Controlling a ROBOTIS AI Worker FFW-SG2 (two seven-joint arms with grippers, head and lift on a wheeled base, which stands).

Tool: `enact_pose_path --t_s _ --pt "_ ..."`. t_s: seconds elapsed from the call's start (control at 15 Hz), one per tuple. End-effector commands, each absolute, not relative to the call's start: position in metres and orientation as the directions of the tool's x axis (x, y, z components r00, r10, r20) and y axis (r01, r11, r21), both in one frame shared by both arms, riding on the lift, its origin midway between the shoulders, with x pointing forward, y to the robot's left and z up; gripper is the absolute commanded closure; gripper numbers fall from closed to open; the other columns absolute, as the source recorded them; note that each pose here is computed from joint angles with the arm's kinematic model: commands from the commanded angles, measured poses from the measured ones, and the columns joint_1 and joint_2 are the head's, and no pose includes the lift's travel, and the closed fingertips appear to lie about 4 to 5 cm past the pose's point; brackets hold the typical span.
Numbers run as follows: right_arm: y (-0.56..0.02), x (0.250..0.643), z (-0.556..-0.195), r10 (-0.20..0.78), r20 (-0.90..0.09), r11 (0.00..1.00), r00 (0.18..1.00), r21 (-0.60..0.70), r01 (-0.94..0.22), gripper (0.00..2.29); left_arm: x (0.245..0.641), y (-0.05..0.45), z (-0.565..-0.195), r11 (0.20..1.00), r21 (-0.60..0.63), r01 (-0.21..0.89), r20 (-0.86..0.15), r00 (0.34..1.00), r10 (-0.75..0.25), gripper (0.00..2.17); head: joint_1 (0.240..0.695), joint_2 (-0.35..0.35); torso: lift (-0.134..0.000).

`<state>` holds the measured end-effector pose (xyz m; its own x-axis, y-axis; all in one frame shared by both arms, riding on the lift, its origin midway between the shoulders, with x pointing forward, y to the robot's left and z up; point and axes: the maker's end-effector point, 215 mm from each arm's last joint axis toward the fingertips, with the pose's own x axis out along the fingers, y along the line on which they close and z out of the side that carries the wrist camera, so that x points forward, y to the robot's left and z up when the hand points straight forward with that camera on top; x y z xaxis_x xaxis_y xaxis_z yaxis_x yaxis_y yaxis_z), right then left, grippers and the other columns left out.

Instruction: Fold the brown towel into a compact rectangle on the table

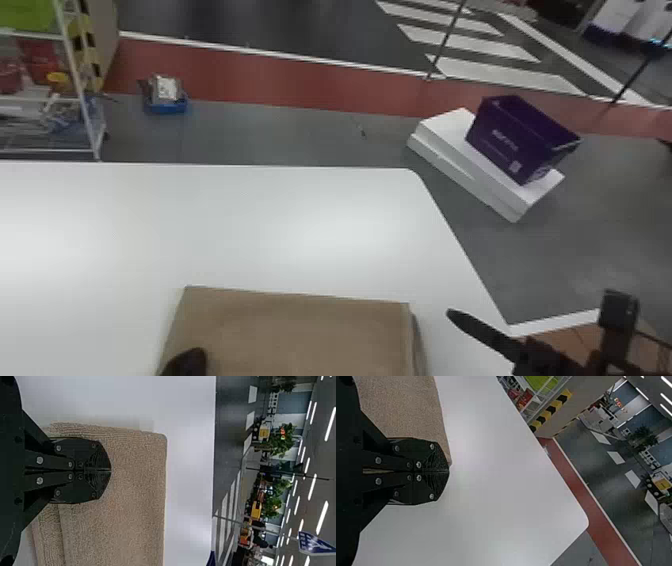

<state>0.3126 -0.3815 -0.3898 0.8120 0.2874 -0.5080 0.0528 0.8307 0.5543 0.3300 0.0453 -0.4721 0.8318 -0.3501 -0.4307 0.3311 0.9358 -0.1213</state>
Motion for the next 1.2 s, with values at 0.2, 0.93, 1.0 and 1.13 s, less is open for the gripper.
enact_pose_path --t_s 0.2,0.93,1.0,1.13 --pt "-0.382 0.312 -0.388 0.287 -0.505 0.830 0.814 0.555 0.051 1.95 0.338 0.074 -0.470 0.955 -0.098 0.282 -0.428 0.854 -0.296 1.62 0.695 -0.350 -0.124" --pt "-0.379 0.316 -0.386 0.287 -0.506 0.834 0.814 0.550 0.048 1.95 0.350 0.155 -0.476 0.983 -0.104 0.149 -0.437 0.881 -0.180 1.62 0.695 -0.350 -0.124" --pt "-0.379 0.316 -0.386 0.287 -0.506 0.834 0.813 0.550 0.048 1.95 0.349 0.163 -0.474 0.985 -0.103 0.140 -0.436 0.884 -0.171 1.62 0.695 -0.350 -0.124" --pt "-0.379 0.312 -0.388 0.290 -0.516 0.829 0.806 0.557 0.058 1.93 0.350 0.165 -0.464 0.983 -0.122 0.138 -0.420 0.890 -0.177 1.62 0.695 -0.350 -0.124"
